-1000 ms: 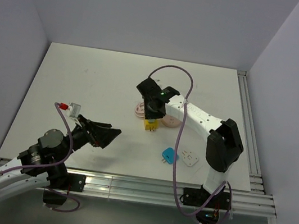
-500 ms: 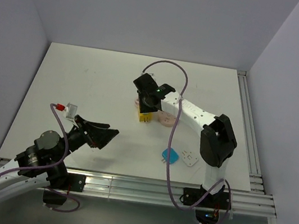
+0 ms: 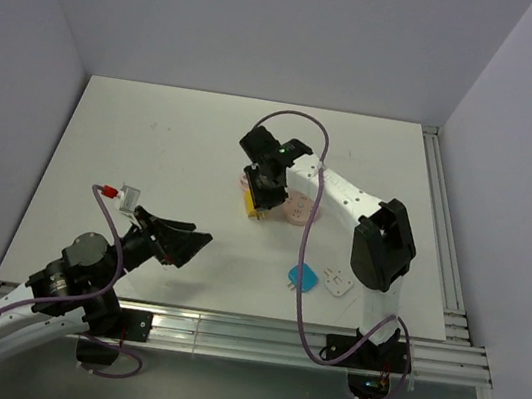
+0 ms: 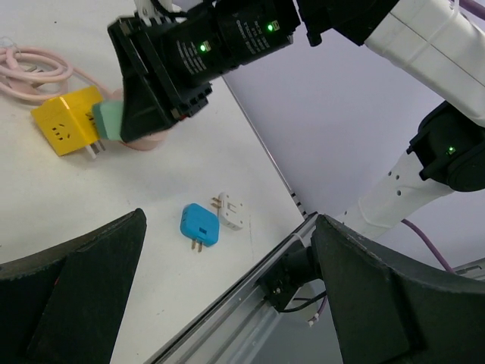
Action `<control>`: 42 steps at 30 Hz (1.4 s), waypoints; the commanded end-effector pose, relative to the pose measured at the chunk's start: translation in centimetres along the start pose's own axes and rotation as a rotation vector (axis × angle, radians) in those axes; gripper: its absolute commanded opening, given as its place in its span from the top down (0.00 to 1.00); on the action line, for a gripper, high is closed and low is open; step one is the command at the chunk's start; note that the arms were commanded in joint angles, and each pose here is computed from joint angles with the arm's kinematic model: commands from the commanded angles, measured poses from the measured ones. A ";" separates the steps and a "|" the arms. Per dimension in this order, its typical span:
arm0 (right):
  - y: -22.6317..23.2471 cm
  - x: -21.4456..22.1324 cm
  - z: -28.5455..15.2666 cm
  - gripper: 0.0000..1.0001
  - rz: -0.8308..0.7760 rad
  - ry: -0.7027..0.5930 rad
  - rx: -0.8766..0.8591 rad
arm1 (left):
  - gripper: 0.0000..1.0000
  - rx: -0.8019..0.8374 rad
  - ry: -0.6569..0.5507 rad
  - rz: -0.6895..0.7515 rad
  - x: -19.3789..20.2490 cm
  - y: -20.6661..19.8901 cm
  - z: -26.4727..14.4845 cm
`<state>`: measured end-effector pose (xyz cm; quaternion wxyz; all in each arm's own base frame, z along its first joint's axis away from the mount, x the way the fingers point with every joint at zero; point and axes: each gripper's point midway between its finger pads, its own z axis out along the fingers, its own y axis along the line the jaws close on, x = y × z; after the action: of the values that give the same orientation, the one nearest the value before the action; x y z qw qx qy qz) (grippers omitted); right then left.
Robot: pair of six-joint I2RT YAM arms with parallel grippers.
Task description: Insert the plug
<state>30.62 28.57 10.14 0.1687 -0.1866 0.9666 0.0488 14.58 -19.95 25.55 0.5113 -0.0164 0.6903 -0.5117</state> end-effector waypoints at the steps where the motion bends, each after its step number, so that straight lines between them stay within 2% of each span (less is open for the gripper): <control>1: -3.5 10.0 0.2 1.00 -0.080 0.425 0.139 | 0.01 0.021 -0.021 0.025 -0.9 -0.7 -0.3; 9: -3.8 6.5 -0.6 1.00 -0.034 0.293 0.204 | 0.01 0.036 -0.030 0.029 -1.2 -1.0 -0.7; 15: -3.2 3.3 -3.6 1.00 0.008 0.087 0.196 | 0.01 -0.005 -0.018 0.025 -0.8 -0.1 -0.5; 18: -3.2 2.8 -4.9 1.00 0.024 -0.001 0.185 | 0.02 -0.015 -0.015 0.010 -0.5 0.1 -0.2; 24: -2.9 3.4 -6.5 1.00 0.071 -0.091 0.119 | 0.04 -0.029 0.021 -0.029 0.5 0.3 0.9; 25: -3.0 3.6 -6.6 0.98 0.080 -0.106 0.111 | 0.04 -0.036 0.027 -0.033 0.7 0.3 1.0; 27: -2.4 3.1 -7.0 0.88 0.098 -0.177 0.053 | 0.05 -0.058 0.041 -0.048 1.1 0.7 1.5; 28: -2.7 4.3 -6.2 0.84 0.092 -0.162 0.054 | 0.05 -0.062 0.042 -0.053 1.1 0.6 1.7; 30: -2.3 3.8 -5.8 0.69 0.086 -0.226 0.013 | 0.05 -0.102 0.040 -0.065 1.0 1.0 2.3; 31: -2.8 4.9 -5.4 0.63 0.083 -0.235 0.015 | 0.05 -0.128 0.033 -0.072 0.8 1.2 2.5; 32: -2.4 3.7 -5.4 0.57 0.084 -0.306 -0.013 | 0.04 -0.179 0.050 -0.069 1.2 2.1 2.9; 36: -2.3 3.6 -5.4 0.50 0.095 -0.467 -0.092 | 0.10 -0.324 -0.023 -0.036 -1.0 3.2 4.7; 38: -1.6 2.6 -5.6 0.47 0.090 -0.535 -0.138 | 0.11 -0.417 0.023 0.012 0.0 4.7 6.2; 39: -1.5 2.6 -5.3 0.45 0.082 -0.538 -0.142 | 0.14 -0.432 0.015 0.039 -1.3 4.4 7.0; 41: -1.4 2.4 -4.7 0.42 0.060 -0.549 -0.143 | 0.15 -0.461 0.108 0.070 0.1 5.4 9.1; 42: -1.4 2.3 -4.1 0.42 0.053 -0.541 -0.133 | 0.23 -0.452 0.088 0.084 -1.4 5.4 10.4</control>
<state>25.12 23.04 10.49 0.3334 -0.1467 0.9236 0.1196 22.30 -23.35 21.85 0.4688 -0.0907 0.8077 -0.3460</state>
